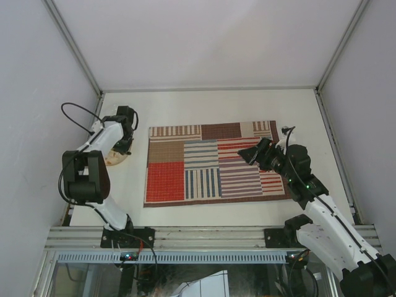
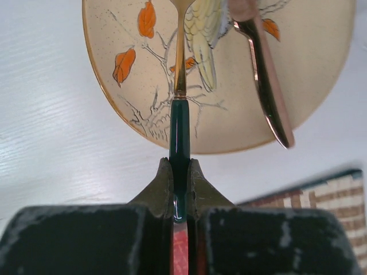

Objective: Set the dinner table for one person
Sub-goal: Pick up the fork at the center of the board, then place the fork on the napkin.

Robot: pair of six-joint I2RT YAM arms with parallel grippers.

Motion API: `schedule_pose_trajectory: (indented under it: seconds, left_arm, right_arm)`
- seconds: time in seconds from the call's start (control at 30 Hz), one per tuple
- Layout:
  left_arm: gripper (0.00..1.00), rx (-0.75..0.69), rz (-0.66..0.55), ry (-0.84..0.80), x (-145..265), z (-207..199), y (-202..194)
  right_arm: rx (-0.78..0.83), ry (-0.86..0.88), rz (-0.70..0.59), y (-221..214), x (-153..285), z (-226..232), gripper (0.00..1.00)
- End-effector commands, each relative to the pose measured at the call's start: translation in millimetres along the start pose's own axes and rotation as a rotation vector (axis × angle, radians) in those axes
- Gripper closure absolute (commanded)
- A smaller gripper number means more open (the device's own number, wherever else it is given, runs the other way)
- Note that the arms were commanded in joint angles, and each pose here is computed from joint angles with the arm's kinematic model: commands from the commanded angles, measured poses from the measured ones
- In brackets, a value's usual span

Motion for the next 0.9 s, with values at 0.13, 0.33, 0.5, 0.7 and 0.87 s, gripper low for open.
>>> schedule_pose_trajectory:
  seconds: [0.13,0.33,0.5,0.7,0.87]
  left_arm:
    - [1.0,-0.057,-0.21,-0.123,63.2,-2.7,12.7]
    - [1.0,-0.267,-0.207,-0.298,90.4,-27.7,-27.0]
    - [1.0,-0.442,-0.186,-0.471,103.0,-46.2,-65.7]
    - [1.0,-0.624,-0.145,-0.681,113.6,-62.2,-112.0]
    - [1.0,-0.84,-0.112,-0.785,127.4,-68.8,-156.0]
  right_arm:
    - [0.011,0.033,-0.008,2.2,-5.1,6.1,0.14]
    - [0.006,0.046,-0.002,2.7,-8.9,9.1,0.15]
    - [0.002,0.006,-0.06,11.9,-7.7,3.1,0.15]
    - [-0.02,-0.127,-0.166,36.6,-12.5,-30.2,0.15]
    - [-0.066,-0.195,-0.187,48.1,-22.7,-55.2,0.15]
Point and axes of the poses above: each gripper's point midway between its finger pads, its own x axis back along the fingers, its own z axis along the line the jaws close on, y = z × x, the point moved 1 cm from there along x, back along the fingers, and after that the axes turned 15 degrees about -x, right-handed, at the moved point
